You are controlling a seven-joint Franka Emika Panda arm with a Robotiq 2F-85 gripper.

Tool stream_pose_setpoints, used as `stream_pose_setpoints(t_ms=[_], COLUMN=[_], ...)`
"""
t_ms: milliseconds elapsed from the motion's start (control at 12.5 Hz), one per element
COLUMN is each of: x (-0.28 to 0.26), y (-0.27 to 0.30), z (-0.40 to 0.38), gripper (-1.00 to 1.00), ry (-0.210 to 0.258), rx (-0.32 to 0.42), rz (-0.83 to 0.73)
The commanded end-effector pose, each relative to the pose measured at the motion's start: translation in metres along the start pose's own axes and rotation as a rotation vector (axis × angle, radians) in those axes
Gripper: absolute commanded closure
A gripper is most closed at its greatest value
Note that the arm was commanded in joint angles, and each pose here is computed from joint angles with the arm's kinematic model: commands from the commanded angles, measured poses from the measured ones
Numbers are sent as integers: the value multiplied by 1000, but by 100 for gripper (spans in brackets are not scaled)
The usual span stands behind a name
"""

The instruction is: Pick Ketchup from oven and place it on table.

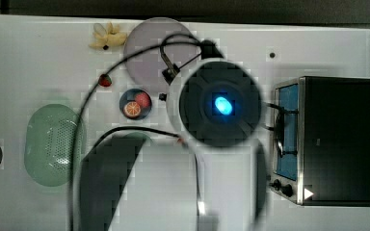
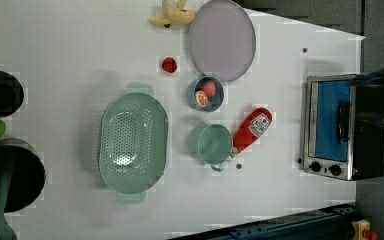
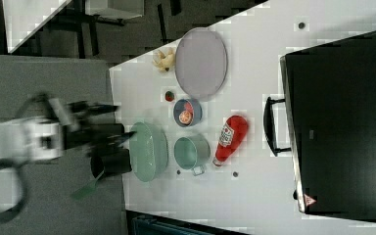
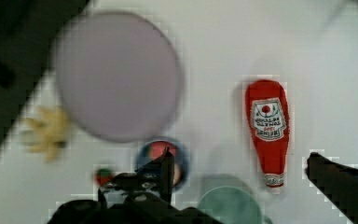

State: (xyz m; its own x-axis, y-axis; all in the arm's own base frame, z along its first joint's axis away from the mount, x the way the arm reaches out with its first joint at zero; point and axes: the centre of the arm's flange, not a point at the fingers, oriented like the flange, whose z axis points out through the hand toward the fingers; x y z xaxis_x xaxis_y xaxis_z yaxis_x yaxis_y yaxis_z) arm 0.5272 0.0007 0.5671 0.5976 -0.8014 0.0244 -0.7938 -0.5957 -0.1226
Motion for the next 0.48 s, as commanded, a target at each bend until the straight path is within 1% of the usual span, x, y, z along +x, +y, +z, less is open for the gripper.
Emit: stream_pose_setpoints(t_ms=[80, 240, 480], x=[-4, -8, -7], y=[11, 18, 20], z=[-40, -59, -65], gripper=[-100, -100, -100], ry=[-48, -84, -85], rx=[-77, -128, -128], rz=[49, 52, 55])
